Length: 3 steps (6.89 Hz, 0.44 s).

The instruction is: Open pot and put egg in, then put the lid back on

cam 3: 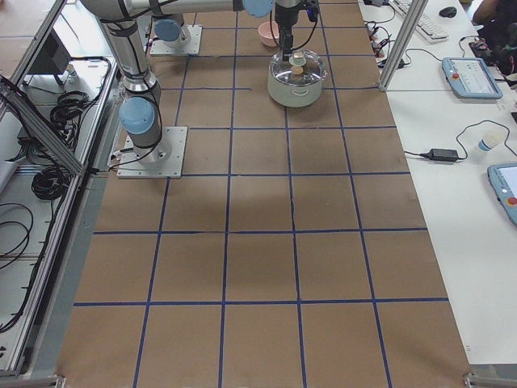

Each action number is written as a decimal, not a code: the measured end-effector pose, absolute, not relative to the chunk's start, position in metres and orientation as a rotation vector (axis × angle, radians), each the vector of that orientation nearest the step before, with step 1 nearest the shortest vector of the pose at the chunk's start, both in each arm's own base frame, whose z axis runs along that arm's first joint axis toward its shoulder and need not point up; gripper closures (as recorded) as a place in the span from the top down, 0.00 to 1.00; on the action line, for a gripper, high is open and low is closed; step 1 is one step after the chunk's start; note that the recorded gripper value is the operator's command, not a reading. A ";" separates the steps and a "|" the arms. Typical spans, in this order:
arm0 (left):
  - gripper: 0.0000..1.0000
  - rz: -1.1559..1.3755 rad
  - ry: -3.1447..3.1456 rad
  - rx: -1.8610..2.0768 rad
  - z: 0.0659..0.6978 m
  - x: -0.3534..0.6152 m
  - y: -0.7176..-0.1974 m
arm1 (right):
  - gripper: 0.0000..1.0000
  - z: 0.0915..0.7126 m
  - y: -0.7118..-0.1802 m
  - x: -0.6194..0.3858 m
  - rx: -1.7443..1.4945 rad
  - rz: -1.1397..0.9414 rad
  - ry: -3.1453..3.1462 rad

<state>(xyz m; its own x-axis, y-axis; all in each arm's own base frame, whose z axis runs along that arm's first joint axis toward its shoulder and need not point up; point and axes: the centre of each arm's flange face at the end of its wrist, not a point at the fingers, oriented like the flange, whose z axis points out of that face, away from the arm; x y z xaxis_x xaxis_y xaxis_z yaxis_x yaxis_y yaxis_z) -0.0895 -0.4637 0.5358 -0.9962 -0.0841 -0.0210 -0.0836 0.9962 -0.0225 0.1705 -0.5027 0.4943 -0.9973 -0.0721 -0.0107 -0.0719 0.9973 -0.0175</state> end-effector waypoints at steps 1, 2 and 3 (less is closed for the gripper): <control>0.99 -0.036 3.117 -0.134 0.537 -0.089 -0.464 | 1.00 0.497 -0.495 0.166 -0.093 -0.033 3.133; 0.99 -0.038 3.117 -0.137 0.538 -0.089 -0.463 | 1.00 0.499 -0.492 0.165 -0.085 -0.034 3.135; 0.99 -0.034 3.115 -0.138 0.539 -0.089 -0.463 | 1.00 0.500 -0.491 0.165 -0.075 -0.038 3.136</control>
